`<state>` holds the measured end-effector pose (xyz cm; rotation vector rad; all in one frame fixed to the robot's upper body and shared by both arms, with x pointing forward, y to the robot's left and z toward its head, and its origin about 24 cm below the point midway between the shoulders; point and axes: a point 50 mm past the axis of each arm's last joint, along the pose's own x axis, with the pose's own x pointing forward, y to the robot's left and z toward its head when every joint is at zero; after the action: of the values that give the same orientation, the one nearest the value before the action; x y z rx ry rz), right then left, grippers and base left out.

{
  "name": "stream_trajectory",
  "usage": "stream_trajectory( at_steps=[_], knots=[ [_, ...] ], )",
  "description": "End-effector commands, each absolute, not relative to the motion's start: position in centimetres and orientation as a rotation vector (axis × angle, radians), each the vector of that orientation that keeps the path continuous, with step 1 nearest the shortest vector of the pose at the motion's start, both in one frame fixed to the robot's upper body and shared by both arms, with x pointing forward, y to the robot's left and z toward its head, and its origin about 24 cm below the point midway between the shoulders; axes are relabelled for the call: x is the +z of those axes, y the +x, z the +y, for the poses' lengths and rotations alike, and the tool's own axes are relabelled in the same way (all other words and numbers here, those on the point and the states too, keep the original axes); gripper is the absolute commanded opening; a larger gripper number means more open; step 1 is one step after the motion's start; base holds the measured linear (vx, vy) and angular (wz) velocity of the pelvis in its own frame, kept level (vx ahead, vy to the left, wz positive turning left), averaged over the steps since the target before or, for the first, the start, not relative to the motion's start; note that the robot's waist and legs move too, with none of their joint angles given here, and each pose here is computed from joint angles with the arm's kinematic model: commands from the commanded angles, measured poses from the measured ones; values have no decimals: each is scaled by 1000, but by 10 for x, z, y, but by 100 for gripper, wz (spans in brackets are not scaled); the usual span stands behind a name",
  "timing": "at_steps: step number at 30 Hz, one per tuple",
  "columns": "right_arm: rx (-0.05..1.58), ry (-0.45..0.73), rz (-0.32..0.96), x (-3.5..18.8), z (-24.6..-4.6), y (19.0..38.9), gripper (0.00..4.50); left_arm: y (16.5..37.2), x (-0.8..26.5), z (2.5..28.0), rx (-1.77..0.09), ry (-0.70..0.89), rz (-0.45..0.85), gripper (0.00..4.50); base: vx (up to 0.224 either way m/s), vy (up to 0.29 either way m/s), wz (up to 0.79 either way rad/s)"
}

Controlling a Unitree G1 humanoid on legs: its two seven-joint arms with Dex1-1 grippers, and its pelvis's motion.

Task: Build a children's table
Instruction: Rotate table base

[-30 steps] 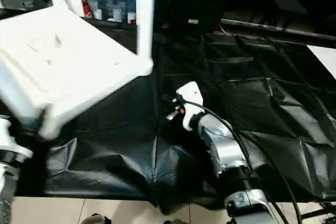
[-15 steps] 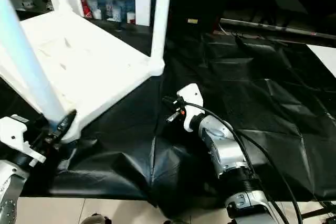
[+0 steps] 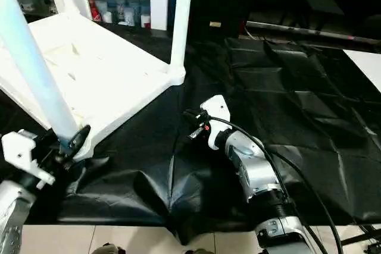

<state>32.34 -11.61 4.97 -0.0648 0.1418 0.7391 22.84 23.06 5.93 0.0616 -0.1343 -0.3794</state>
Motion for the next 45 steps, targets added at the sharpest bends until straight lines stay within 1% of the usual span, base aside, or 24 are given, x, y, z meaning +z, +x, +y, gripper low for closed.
stream_trajectory(
  at_steps=[1, 2, 5, 9, 11, 13, 16, 19, 22, 24, 27, 31, 34, 36, 38, 41, 42, 45],
  knots=[
    [737, -71, 143, 48, -120, 321, 0, 226, 62, 224, -425, 43, -156, 295, 0, 0, 0],
    [737, -71, 143, 48, -120, 321, 0, 226, 62, 224, -425, 43, -156, 313, 0, 0, 0],
    [737, -71, 142, 48, -121, 321, 0, 224, 65, 227, -414, 44, -174, 319, 0, 0, 0],
    [738, -68, 144, 48, -121, 321, 0, 221, 69, 232, -382, 29, -208, 361, 0, 0, 0],
    [740, -66, 145, 47, -120, 320, 0, 218, 71, 232, -384, 21, -225, 361, 0, 0, 0],
    [740, -62, 144, 47, -119, 320, 0, 216, 73, 232, -385, 17, -239, 389, 0, 0, 0],
    [738, -53, 137, 48, -118, 320, 0, 217, 79, 233, -396, 2, -270, 406, 0, 0, 0],
    [728, -25, 121, 50, -118, 320, 0, 216, 85, 232, -415, -5, -293, 435, 0, 0, 0],
    [720, 3, 104, 52, -118, 319, 0, 214, 93, 238, -379, -1, -339, 446, 0, 0, 0],
    [715, 17, 98, 52, -119, 319, 0, 212, 101, 242, -342, -4, -377, 446, 0, 0, 0],
    [712, 20, 99, 52, -119, 319, 0, 211, 105, 245, -314, -2, -401, 446, 0, 0, 0],
    [707, 29, 101, 51, -117, 318, 0, 206, 112, 259, -174, -67, -468, 446, 0, 0, 0],
    [711, 31, 100, 51, -115, 319, 0, 202, 107, 265, -163, -97, -441, 446, 0, 0, 0],
    [711, 31, 100, 51, -115, 320, 0, 200, 105, 266, -160, -76, -428, 446, 0, 0, 0],
    [710, 30, 102, 51, -116, 320, 0, 198, 104, 263, -186, -85, -408, 446, 0, 0, 0],
    [710, 28, 103, 51, -116, 320, 0, 199, 104, 259, -218, -102, -400, 446, 0, 0, 0],
    [707, 24, 105, 50, -116, 320, 0, 204, 105, 253, -249, -94, -379, 446, 0, 0, 0],
    [704, 22, 106, 50, -116, 321, 0, 209, 107, 258, -186, -49, -381, 446, 0, 0, 0]
  ],
)
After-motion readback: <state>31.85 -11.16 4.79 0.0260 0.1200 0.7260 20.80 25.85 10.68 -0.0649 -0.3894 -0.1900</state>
